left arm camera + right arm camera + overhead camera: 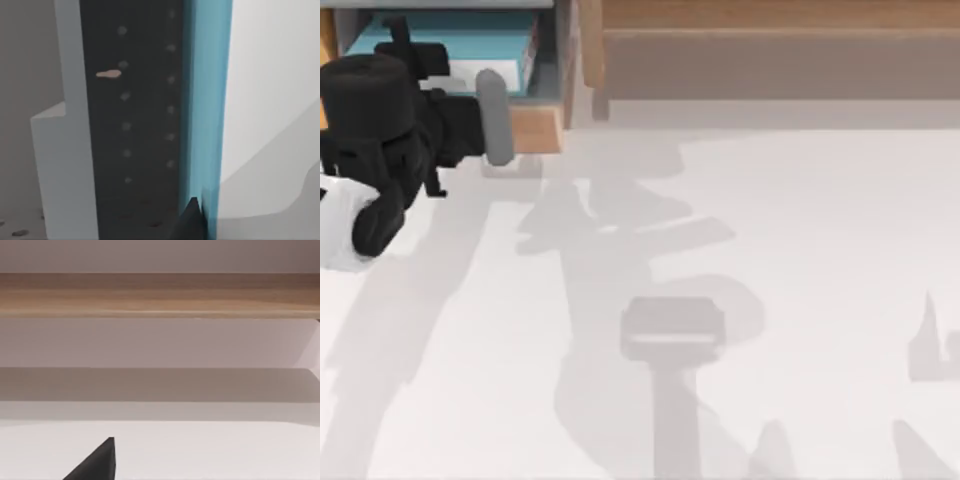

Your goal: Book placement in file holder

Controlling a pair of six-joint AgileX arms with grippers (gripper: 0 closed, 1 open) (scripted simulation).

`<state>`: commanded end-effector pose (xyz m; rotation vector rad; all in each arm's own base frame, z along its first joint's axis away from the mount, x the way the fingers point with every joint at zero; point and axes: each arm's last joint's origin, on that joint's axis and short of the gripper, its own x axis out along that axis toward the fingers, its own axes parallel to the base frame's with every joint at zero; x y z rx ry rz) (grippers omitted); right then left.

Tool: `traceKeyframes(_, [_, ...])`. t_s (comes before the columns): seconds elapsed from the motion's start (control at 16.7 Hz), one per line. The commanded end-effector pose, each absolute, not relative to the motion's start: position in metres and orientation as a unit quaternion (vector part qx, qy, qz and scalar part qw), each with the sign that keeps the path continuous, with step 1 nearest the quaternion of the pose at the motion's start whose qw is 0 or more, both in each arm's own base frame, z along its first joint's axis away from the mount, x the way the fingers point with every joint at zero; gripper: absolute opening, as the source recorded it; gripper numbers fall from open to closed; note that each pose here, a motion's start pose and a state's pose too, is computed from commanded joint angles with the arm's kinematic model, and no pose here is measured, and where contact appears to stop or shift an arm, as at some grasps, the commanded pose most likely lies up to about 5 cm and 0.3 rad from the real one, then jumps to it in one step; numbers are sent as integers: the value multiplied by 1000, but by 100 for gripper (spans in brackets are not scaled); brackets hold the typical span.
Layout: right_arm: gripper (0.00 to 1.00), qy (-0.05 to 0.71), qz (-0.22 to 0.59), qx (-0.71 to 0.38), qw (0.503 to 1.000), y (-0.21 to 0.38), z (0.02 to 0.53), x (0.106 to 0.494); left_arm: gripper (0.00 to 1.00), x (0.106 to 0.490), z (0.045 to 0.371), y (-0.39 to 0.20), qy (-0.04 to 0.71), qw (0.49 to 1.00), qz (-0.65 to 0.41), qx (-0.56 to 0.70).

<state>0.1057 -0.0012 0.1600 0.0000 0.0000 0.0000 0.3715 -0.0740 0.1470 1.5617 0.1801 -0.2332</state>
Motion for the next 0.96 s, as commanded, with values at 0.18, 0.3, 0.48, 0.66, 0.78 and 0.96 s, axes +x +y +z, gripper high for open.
traceKeyframes(0.18, [100,0,0,0,1000,-1,160,106,45,371,147,-74,81,701,-105,701])
traceKeyframes(0.3, [100,0,0,0,1000,-1,160,106,60,371,147,-74,81,701,-105,701])
traceKeyframes(0.48, [100,0,0,0,1000,-1,160,106,83,371,147,-74,81,701,-105,701])
traceKeyframes(0.66, [100,0,0,0,1000,-1,160,106,100,371,147,-74,81,701,-105,701])
traceKeyframes(0.78, [100,0,0,0,1000,-1,160,106,100,371,147,-74,81,701,-105,701])
traceKeyframes(0.96, [100,0,0,0,1000,-1,160,106,100,371,147,-74,81,701,-105,701])
